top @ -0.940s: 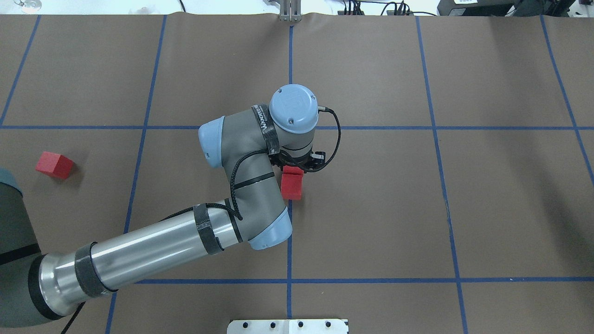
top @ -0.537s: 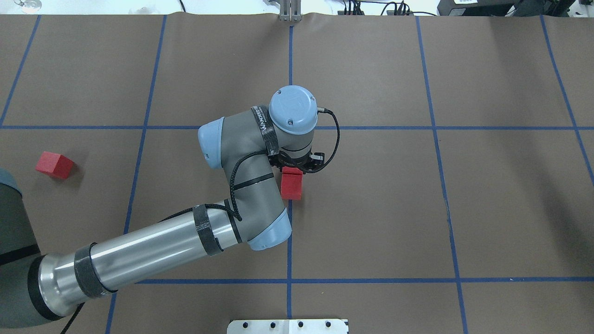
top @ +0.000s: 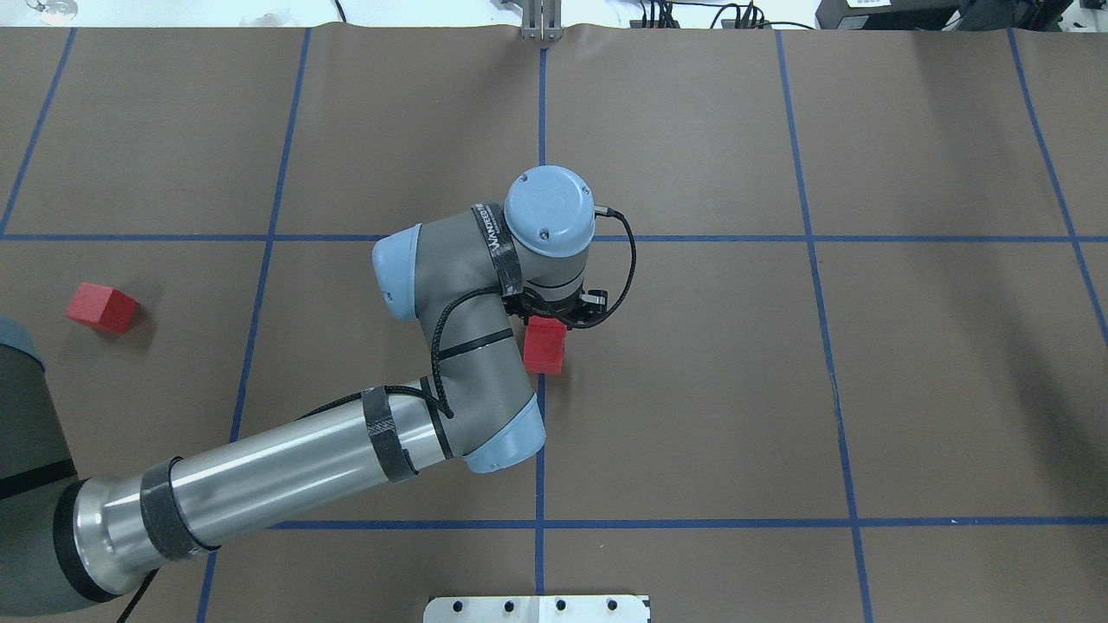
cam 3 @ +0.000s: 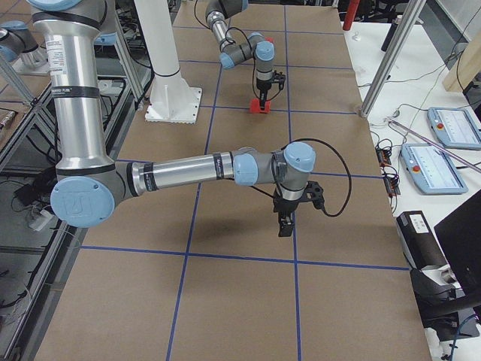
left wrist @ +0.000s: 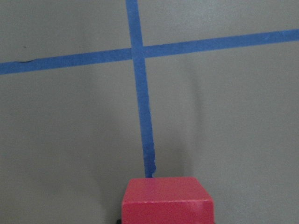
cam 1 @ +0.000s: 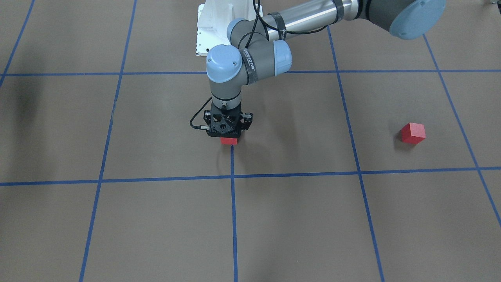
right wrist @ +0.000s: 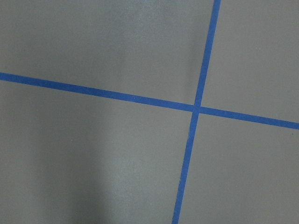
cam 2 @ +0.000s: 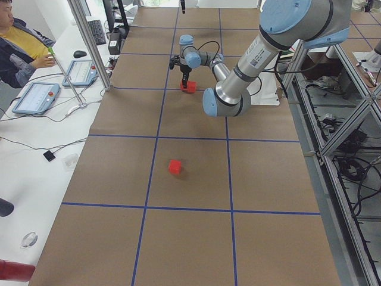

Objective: Form red blocks into L shape at center
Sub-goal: 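Lower the cube against the center cube's far side, then open the left gripper and move it to the outermost red cube, then grasp the outermost red cube with the left gripper and lift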

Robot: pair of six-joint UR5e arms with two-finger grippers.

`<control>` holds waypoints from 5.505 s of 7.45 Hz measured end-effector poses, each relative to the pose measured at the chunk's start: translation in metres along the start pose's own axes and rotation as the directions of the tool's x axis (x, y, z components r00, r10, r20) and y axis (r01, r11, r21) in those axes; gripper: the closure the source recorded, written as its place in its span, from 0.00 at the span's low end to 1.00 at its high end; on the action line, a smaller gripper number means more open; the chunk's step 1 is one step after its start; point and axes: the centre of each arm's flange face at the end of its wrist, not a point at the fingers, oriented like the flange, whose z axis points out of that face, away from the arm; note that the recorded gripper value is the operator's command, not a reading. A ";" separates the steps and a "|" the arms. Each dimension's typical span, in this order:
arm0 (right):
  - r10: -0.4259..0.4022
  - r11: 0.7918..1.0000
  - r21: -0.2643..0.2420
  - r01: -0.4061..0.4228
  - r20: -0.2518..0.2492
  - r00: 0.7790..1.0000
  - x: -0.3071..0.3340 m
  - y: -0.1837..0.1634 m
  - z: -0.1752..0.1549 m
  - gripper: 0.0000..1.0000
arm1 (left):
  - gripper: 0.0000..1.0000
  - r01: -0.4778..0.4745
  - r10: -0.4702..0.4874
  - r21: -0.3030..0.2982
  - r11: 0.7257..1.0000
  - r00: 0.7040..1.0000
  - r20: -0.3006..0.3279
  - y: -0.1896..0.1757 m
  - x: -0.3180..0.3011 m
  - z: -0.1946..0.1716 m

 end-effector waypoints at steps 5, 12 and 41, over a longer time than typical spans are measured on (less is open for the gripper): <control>-0.002 1.000 0.002 0.002 0.000 1.000 -0.001 -0.001 -0.001 0.00 | 0.65 -0.003 0.003 -0.005 1.000 1.000 0.002 0.004 0.000 0.004; -0.001 1.000 0.002 0.001 -0.001 1.000 -0.001 -0.001 -0.001 0.00 | 0.58 -0.005 0.004 -0.037 0.999 1.000 -0.008 0.011 -0.003 0.009; -0.034 0.999 0.042 0.034 0.002 0.999 0.021 -0.004 0.027 0.00 | 0.01 -0.034 0.035 0.057 0.998 0.999 -0.014 0.043 -0.620 -0.020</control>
